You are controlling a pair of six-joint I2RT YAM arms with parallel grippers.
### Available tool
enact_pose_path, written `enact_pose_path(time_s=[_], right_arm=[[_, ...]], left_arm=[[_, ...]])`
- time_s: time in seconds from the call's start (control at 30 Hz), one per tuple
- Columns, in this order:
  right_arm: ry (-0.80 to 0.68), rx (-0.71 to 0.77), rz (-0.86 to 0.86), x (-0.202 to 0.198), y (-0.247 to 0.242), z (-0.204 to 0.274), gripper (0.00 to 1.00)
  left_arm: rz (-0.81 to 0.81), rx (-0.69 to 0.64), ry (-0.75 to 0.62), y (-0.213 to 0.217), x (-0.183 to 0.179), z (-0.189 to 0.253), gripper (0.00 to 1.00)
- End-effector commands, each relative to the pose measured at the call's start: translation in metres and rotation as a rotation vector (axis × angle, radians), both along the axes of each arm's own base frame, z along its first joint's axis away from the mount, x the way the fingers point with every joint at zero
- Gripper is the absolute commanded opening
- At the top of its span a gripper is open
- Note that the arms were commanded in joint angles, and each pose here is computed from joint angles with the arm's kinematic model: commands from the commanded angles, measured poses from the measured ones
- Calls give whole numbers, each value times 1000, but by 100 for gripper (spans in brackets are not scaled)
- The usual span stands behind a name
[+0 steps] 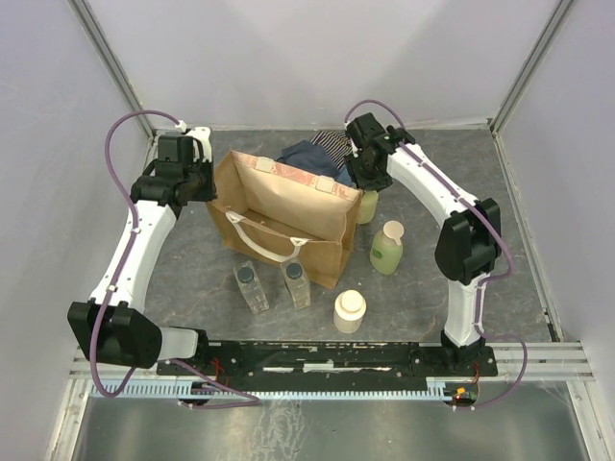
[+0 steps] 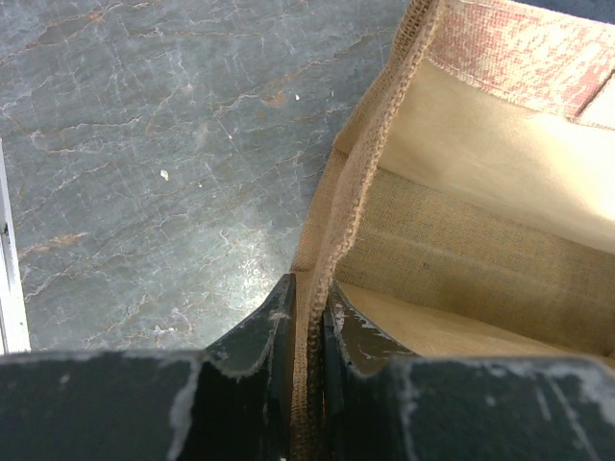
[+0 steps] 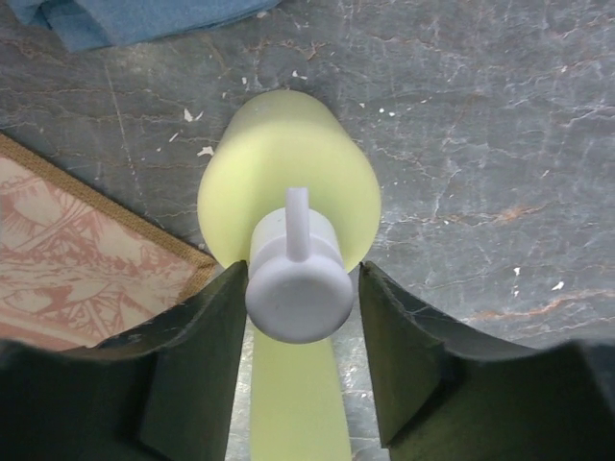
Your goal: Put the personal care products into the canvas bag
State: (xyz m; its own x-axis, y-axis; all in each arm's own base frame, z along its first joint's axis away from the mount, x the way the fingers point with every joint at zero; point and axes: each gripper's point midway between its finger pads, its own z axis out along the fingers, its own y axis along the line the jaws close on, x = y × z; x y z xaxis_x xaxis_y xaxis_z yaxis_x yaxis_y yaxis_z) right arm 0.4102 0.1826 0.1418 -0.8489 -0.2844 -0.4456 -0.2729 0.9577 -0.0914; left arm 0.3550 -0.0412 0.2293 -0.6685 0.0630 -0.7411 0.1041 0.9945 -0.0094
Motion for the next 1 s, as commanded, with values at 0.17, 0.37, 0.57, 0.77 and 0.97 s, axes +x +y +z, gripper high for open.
enact_pose_path(time_s=[0.17, 0.37, 0.57, 0.77, 0.97], right_arm=[[-68, -2, -31, 26, -8, 11, 60], [-85, 71, -36, 33, 0, 16, 59], [-94, 132, -29, 37, 10, 23, 59], [-106, 161, -26, 39, 15, 32, 63], [-72, 143, -40, 40, 11, 23, 60]], left_arm=[[-28, 21, -42, -1, 4, 11, 20], [-28, 27, -45, 0, 7, 13, 21], [-31, 30, -45, 0, 10, 13, 21], [-30, 34, -40, 1, 12, 12, 21], [-34, 36, -37, 0, 13, 11, 21]])
